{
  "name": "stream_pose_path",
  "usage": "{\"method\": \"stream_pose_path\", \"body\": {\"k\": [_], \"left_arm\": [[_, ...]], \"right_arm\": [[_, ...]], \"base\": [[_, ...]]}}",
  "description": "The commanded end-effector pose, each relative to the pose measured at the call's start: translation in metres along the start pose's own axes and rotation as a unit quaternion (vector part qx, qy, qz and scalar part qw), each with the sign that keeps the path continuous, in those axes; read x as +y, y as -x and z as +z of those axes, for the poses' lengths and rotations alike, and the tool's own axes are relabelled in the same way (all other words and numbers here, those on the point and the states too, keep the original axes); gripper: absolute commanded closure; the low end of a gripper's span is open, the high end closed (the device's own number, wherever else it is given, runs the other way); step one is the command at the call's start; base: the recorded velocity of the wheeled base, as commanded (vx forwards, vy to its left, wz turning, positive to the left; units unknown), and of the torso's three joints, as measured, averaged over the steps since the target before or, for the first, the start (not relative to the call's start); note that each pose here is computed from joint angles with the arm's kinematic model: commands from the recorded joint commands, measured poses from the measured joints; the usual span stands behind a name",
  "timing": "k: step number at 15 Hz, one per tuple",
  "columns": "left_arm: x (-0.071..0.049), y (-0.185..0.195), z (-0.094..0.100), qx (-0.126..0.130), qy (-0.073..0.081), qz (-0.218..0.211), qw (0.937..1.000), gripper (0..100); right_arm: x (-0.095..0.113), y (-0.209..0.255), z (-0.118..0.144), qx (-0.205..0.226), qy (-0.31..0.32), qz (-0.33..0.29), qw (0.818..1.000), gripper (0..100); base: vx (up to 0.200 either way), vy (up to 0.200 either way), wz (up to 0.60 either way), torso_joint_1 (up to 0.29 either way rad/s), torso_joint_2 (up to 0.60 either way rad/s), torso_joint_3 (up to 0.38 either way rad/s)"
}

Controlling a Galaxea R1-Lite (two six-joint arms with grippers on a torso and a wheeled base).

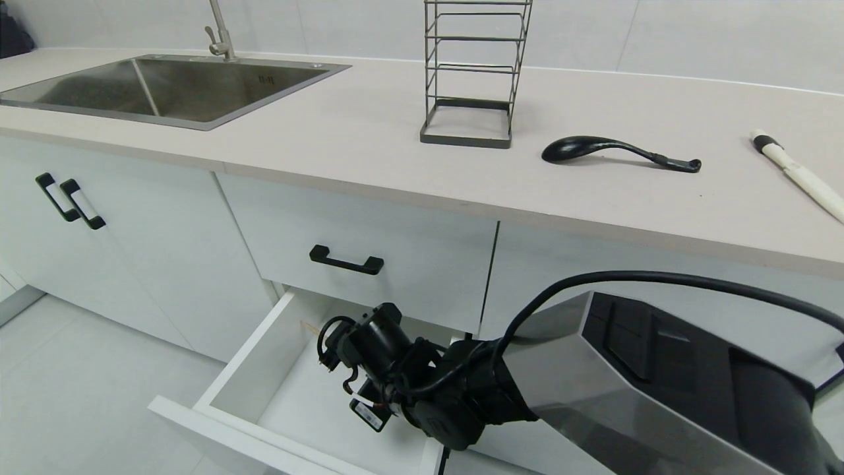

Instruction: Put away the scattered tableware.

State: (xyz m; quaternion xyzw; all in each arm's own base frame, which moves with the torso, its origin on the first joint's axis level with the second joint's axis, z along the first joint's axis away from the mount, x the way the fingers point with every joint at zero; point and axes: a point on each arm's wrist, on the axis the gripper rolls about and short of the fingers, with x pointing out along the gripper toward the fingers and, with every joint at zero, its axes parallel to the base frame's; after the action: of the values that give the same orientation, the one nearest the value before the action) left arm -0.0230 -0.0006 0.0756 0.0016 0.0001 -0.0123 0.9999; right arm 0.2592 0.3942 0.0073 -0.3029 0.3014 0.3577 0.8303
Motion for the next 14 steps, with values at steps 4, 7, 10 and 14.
{"method": "stream_pose_path", "body": {"k": [4, 7, 10, 14], "left_arm": [[0.000, 0.000, 0.000, 0.001, 0.000, 0.000, 1.0000, 0], [0.000, 0.000, 0.000, 0.001, -0.001, 0.000, 1.0000, 0], [0.000, 0.000, 0.000, 0.001, 0.000, 0.000, 1.0000, 0], [0.000, 0.000, 0.000, 0.001, -0.001, 0.000, 1.0000, 0]], "right_arm": [[0.005, -0.012, -0.003, 0.012, 0.004, 0.003, 1.000, 100], [0.007, -0.016, -0.004, 0.013, 0.005, 0.003, 1.000, 100], [0.008, -0.014, -0.004, 0.015, 0.009, 0.006, 1.000, 0], [0.016, 0.004, 0.007, -0.002, 0.016, 0.013, 1.000, 0]], "base": [[0.000, 0.000, 0.00, 0.000, 0.00, 0.000], [0.000, 0.000, 0.00, 0.000, 0.00, 0.000], [0.000, 0.000, 0.00, 0.000, 0.00, 0.000], [0.000, 0.000, 0.00, 0.000, 0.00, 0.000]]}}
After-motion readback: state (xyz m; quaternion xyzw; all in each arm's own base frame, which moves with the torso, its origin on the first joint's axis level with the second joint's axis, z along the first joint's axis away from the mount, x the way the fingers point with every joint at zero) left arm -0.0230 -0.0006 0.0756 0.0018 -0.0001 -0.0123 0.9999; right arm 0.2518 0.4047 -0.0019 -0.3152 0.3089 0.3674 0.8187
